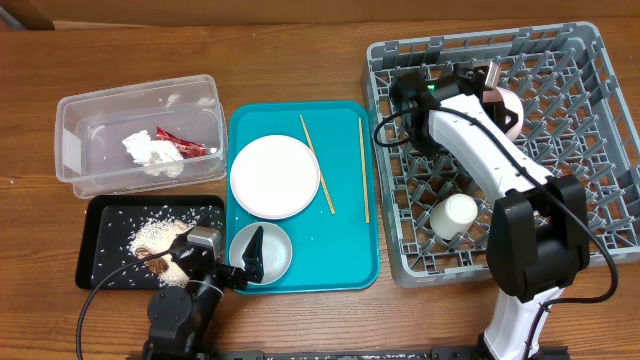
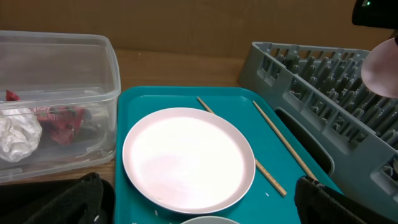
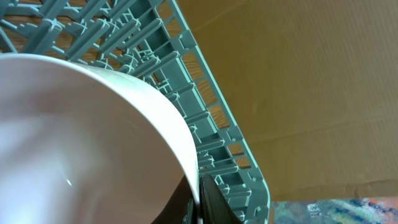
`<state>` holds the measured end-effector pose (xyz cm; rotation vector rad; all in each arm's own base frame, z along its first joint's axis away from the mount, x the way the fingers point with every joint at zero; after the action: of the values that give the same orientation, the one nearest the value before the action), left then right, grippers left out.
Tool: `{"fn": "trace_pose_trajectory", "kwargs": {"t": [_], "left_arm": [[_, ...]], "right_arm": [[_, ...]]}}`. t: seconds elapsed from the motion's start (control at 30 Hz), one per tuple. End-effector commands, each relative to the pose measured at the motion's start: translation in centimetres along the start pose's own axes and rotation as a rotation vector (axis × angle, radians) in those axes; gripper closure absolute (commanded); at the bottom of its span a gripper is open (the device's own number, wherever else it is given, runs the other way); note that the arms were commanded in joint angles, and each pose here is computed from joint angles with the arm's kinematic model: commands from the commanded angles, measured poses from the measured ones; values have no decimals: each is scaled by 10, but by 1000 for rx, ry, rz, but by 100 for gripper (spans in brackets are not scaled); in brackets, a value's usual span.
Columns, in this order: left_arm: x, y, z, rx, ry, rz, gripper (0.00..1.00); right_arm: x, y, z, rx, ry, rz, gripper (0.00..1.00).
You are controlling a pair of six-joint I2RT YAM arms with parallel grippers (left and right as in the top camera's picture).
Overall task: Sort waste into correct bins and load items into the dishwasher
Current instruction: 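Set the pink bowl on its side in the rack and release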
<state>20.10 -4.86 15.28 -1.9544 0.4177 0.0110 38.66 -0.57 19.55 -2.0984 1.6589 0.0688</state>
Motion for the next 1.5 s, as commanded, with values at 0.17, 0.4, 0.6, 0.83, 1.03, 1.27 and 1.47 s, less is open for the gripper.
{"fn": "trace_pose_trajectory", "kwargs": {"t": [0.17, 0.4, 0.6, 0.83, 1.03, 1.27, 1.47], "left_arm": [[0, -1, 0, 16, 1, -10, 0], [0, -1, 0, 17, 1, -10, 0], [0, -1, 0, 17, 1, -10, 0], [0, -1, 0, 16, 1, -10, 0], [0, -1, 0, 17, 1, -10, 0], [0, -1, 0, 17, 1, -10, 0], [0, -1, 0, 16, 1, -10, 0]], "right_arm": [[-23, -9, -5, -112, 83, -94, 96], [-23, -10, -6, -99, 83, -96, 96], [-10, -7, -8, -85, 76, -54, 96], [11, 0, -4, -39, 14, 31, 96], [-7, 1, 12, -57, -55, 14, 96], [-28, 1, 19, -95, -68, -31, 96], [-28, 9, 18, -150, -83, 1, 84]]}}
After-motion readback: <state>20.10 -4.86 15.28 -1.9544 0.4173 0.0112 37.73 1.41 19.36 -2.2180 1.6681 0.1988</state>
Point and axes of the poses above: each gripper's point midway between its finger pads, its own x axis out along the fingers, its own z axis along the line the jaws close on, y = z × x, the point moved 3 cm from there along -x, back along the fingers, and after that the axes turned 13 degrees about -x, right-handed, at the moved point
